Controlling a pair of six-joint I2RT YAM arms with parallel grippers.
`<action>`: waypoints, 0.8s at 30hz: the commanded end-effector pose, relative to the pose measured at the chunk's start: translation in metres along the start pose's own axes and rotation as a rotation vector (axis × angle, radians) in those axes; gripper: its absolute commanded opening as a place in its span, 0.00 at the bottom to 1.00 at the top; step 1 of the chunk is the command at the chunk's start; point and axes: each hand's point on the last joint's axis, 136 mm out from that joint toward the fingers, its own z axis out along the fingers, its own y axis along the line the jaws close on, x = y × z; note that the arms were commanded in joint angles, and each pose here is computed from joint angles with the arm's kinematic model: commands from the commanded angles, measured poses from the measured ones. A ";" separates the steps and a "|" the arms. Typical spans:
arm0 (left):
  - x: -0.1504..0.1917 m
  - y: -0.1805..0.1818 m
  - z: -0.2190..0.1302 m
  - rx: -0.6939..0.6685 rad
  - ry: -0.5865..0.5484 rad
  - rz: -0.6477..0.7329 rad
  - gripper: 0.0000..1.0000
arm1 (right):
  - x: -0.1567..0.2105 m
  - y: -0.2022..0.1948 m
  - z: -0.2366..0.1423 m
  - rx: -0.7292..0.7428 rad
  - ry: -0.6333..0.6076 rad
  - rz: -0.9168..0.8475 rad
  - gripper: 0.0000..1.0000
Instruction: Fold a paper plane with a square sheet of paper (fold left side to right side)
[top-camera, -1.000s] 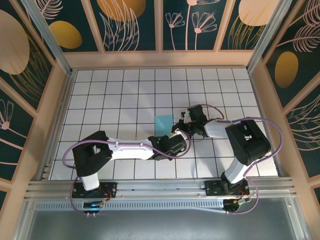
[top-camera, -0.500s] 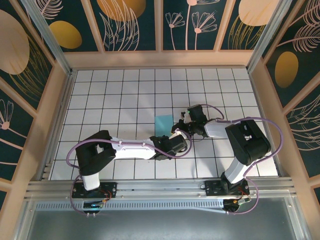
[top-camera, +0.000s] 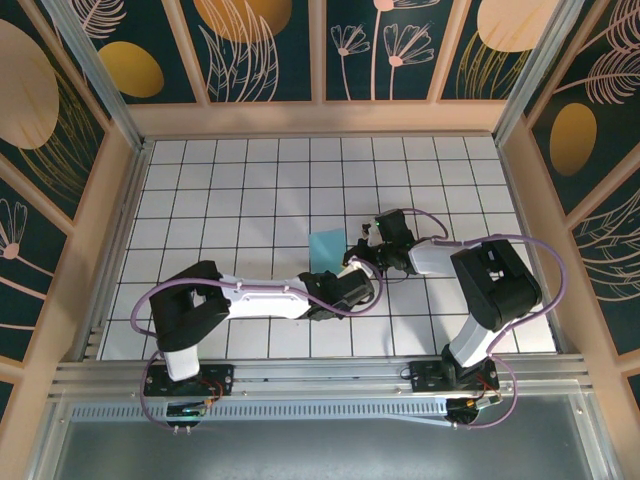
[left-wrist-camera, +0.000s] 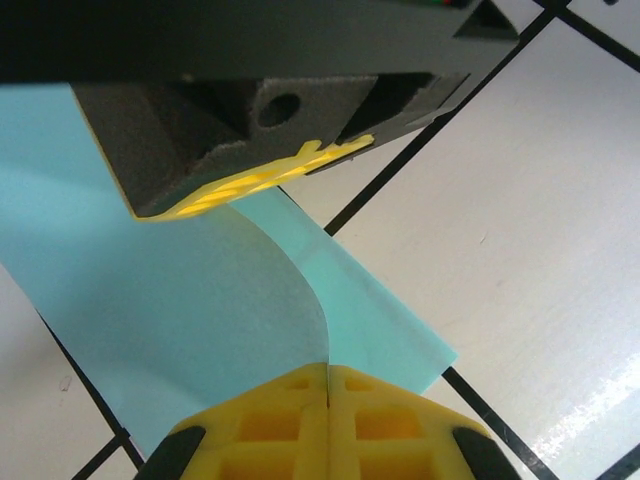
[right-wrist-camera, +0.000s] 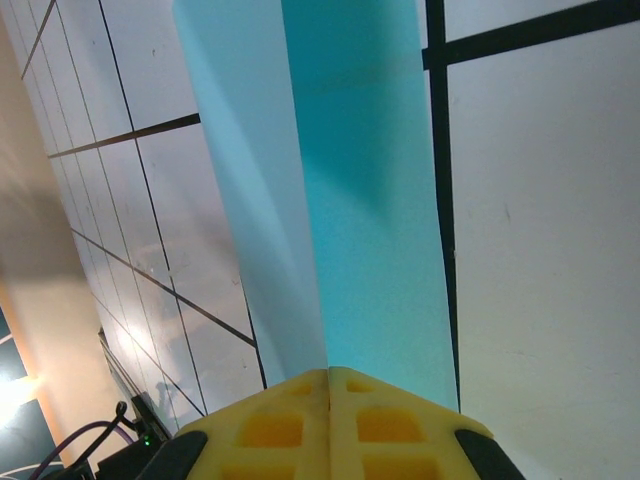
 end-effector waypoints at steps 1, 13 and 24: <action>-0.011 -0.004 -0.013 0.045 -0.046 -0.056 0.00 | -0.013 0.016 -0.013 -0.021 -0.057 -0.052 0.12; -0.017 -0.008 -0.015 0.191 -0.036 -0.196 0.00 | -0.053 0.013 -0.074 0.035 -0.295 -0.090 0.48; -0.021 0.004 -0.022 0.419 -0.053 -0.412 0.00 | -0.047 -0.004 -0.127 0.086 -0.401 -0.097 0.65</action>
